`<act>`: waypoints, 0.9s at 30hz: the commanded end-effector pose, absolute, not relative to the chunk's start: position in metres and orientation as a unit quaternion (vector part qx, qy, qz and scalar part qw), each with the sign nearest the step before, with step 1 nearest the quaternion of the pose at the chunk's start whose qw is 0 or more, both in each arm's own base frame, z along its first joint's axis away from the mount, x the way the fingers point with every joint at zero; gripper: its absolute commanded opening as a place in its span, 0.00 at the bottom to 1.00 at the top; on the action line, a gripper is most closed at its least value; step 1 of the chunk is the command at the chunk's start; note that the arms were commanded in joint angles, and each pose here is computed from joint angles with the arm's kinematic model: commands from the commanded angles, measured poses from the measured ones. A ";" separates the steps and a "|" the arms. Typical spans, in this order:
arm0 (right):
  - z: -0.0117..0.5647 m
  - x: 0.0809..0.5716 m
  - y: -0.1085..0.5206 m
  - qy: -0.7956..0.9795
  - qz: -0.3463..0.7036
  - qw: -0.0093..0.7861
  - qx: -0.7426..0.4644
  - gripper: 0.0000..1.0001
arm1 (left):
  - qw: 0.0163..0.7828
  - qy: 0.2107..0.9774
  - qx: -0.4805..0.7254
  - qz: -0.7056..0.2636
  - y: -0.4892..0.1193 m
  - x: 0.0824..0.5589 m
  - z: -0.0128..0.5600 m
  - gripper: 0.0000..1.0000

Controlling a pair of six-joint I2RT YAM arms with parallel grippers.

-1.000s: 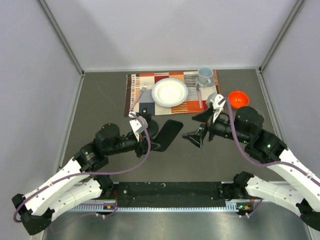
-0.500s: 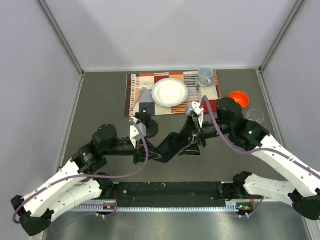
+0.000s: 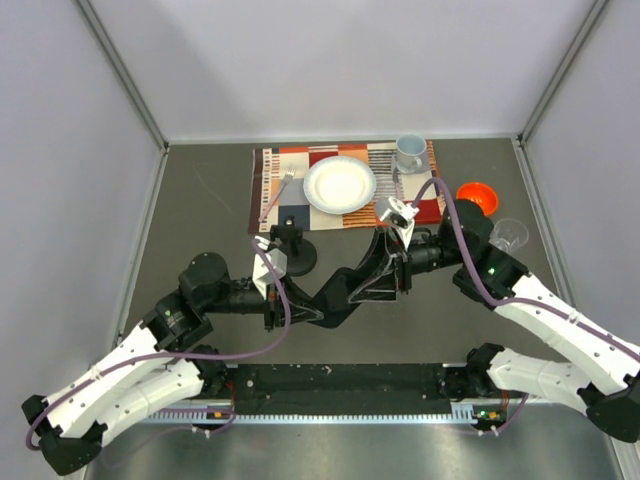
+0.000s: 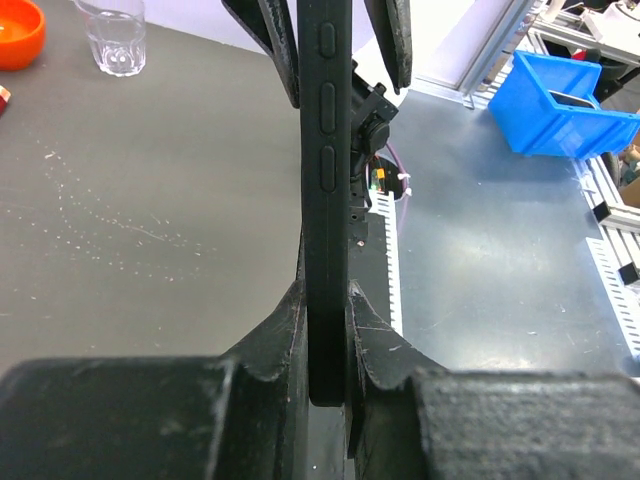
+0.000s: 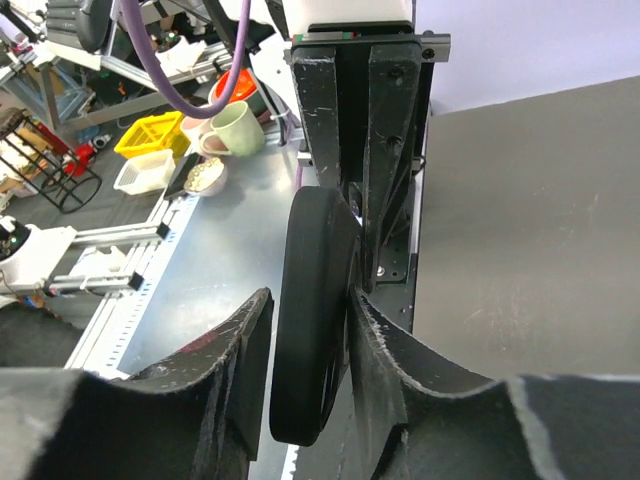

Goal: Place the phone on the phone stand

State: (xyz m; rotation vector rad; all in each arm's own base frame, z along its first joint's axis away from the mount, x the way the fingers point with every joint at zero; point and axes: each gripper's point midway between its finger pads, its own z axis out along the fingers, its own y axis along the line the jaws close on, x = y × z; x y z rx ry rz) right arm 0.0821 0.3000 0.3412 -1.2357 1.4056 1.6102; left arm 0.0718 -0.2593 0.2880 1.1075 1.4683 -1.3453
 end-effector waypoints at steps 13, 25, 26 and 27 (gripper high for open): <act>0.364 0.087 0.303 0.493 0.625 0.381 -0.471 0.26 | 0.472 0.526 0.440 -0.554 -0.259 0.069 0.327 0.00; 0.335 0.134 0.304 0.565 0.522 0.461 -0.442 0.00 | 0.570 0.630 0.304 -0.430 -0.230 0.137 0.328 0.61; 0.328 0.142 0.299 0.589 0.499 0.466 -0.432 0.00 | 0.587 0.640 0.277 -0.411 -0.218 0.143 0.330 0.63; 0.329 0.152 0.293 0.603 0.485 0.476 -0.417 0.00 | 0.620 0.663 0.217 -0.360 -0.198 0.166 0.330 0.64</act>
